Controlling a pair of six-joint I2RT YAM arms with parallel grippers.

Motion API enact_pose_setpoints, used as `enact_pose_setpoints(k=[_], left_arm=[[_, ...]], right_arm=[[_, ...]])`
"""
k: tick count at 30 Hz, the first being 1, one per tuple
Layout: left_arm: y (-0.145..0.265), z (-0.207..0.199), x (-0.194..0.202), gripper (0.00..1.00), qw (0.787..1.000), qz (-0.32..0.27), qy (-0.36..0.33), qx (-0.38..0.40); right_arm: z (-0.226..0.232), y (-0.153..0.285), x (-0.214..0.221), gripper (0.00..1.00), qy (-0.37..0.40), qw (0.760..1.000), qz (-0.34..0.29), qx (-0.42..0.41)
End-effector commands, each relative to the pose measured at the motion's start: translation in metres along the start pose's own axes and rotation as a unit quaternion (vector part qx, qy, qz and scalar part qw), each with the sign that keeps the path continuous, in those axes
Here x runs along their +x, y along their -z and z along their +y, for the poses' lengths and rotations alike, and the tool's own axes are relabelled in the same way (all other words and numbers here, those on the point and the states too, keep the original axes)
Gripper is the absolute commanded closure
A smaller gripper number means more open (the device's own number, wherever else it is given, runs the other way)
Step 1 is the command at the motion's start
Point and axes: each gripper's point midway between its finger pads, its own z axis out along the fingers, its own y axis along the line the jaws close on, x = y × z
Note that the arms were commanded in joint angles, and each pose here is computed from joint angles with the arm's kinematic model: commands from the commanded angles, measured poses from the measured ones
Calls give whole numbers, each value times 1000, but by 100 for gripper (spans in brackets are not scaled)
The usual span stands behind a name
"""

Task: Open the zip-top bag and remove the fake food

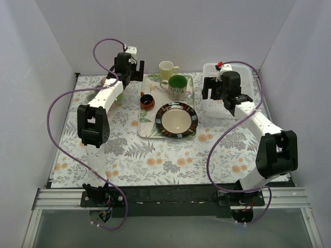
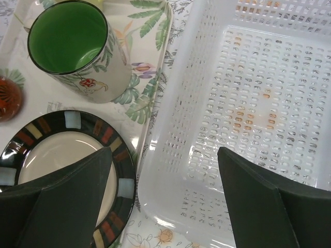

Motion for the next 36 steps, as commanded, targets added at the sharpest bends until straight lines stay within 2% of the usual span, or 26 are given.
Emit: enact_pose_setpoints(k=[1,10,17,20,21,25,28,34,36], left_arm=[[7,41,-17,2,994,-53,-55,-81],[-17,36,24,2,989,-29,-112,-91],[-33,37,5,2,984,-64,-124,-115],[-39,40,-1,15,976,-81,-152,-133],[-41,41,-2,31,974,-83,-159,-136],[-46,47,-5,72,967,-95,-177,-156],[-40,46,-9,91,967,-97,-179,-155],[-10,50,-29,100,969,-112,-163,-151],[2,50,-38,100,970,-117,-152,-147]], right_arm=[[-5,-7,-31,9,7,999,-41,17],[-3,-30,-34,2,-7,999,-33,14],[-2,-30,-7,2,2,1000,-14,3],[-4,-30,10,2,4,1000,-1,6],[-4,-29,14,2,6,1000,3,4],[-13,-32,30,5,8,999,21,25],[-23,-31,47,6,10,998,42,47],[-15,-12,81,9,-10,998,66,20],[-11,-3,88,16,-25,997,72,12]])
